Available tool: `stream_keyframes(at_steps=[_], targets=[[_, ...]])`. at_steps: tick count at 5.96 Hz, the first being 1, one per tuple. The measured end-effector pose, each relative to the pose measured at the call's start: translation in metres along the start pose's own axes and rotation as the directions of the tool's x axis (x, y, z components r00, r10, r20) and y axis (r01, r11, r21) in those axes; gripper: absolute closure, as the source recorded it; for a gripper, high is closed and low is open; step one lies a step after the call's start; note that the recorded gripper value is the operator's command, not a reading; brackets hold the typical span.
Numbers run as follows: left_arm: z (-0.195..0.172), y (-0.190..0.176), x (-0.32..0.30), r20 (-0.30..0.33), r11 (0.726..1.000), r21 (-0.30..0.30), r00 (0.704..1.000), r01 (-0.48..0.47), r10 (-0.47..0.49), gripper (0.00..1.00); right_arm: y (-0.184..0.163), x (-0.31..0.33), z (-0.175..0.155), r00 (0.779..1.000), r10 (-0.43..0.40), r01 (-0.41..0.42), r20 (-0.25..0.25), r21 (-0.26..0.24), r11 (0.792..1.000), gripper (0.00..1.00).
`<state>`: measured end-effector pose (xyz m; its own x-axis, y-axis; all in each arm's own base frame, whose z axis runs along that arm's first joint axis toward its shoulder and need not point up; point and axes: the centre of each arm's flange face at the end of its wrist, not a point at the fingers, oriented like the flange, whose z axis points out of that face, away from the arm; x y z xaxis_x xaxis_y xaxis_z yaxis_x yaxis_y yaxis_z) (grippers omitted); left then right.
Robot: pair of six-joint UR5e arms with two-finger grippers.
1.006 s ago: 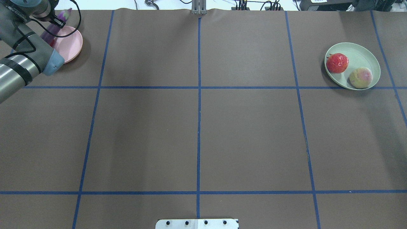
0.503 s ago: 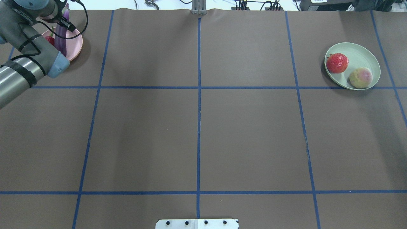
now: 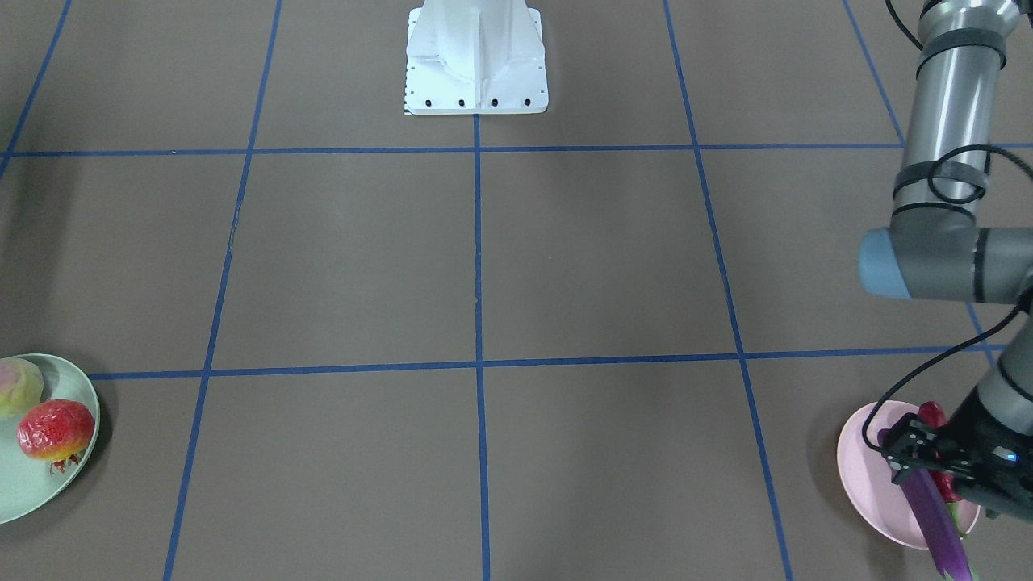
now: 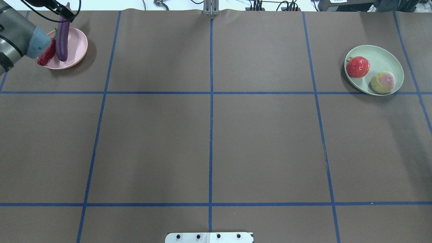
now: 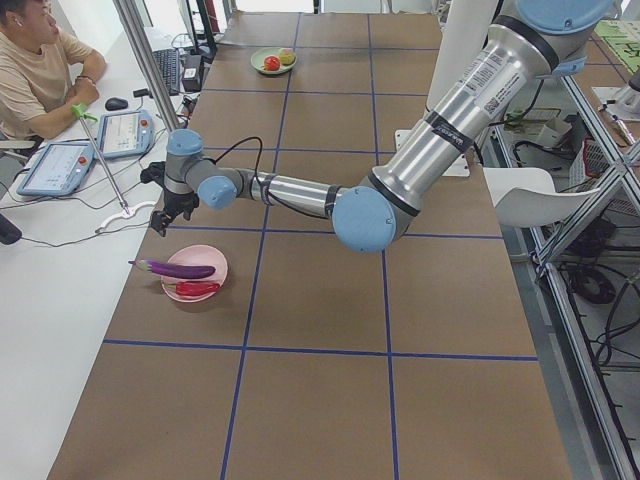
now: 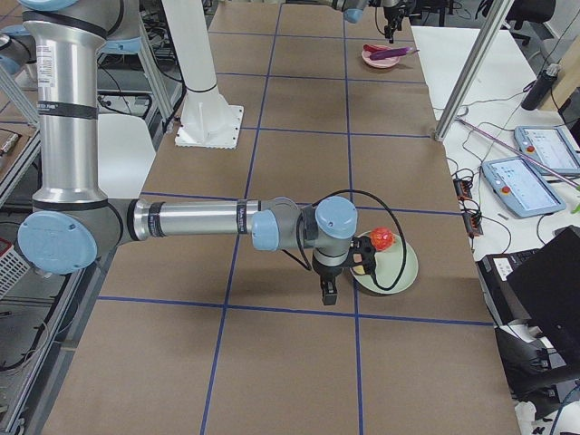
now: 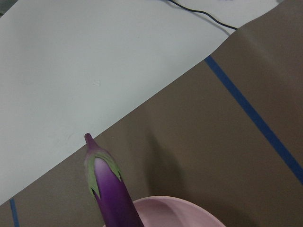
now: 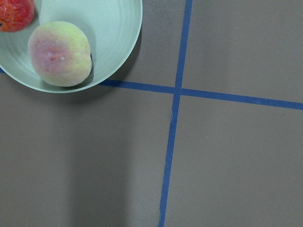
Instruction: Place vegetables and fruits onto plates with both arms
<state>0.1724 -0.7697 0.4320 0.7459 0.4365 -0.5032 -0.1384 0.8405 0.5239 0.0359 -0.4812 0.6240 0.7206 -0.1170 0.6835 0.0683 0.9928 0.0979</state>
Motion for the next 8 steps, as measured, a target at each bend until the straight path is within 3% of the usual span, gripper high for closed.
stream_keyframes(at_steps=[1,2,4,6,8], targets=[[-0.034,0.020,-0.031,-0.051,0.996,-0.038,0.995,0.080,-0.081,0.00,0.000,0.000,0.000,1.000,-0.001,0.001,0.000,0.001,1.000,0.00],[-0.053,0.050,-0.057,-0.065,0.987,-0.077,0.987,0.141,-0.146,0.00,0.000,0.000,0.000,1.000,0.000,0.000,0.000,0.000,1.000,0.00],[-0.077,0.098,-0.111,-0.064,0.982,-0.153,0.991,0.110,-0.120,0.00,0.000,0.000,0.000,1.000,0.000,0.000,0.001,0.000,1.000,0.00],[-0.082,0.182,-0.147,-0.064,0.945,-0.302,0.987,0.122,-0.148,0.00,0.002,0.001,0.001,1.000,0.003,-0.003,0.002,-0.003,1.000,0.00],[-0.083,0.278,-0.143,-0.066,0.922,-0.355,0.980,0.154,-0.189,0.00,0.004,0.002,0.003,1.000,0.006,-0.006,0.003,-0.006,1.000,0.00]])
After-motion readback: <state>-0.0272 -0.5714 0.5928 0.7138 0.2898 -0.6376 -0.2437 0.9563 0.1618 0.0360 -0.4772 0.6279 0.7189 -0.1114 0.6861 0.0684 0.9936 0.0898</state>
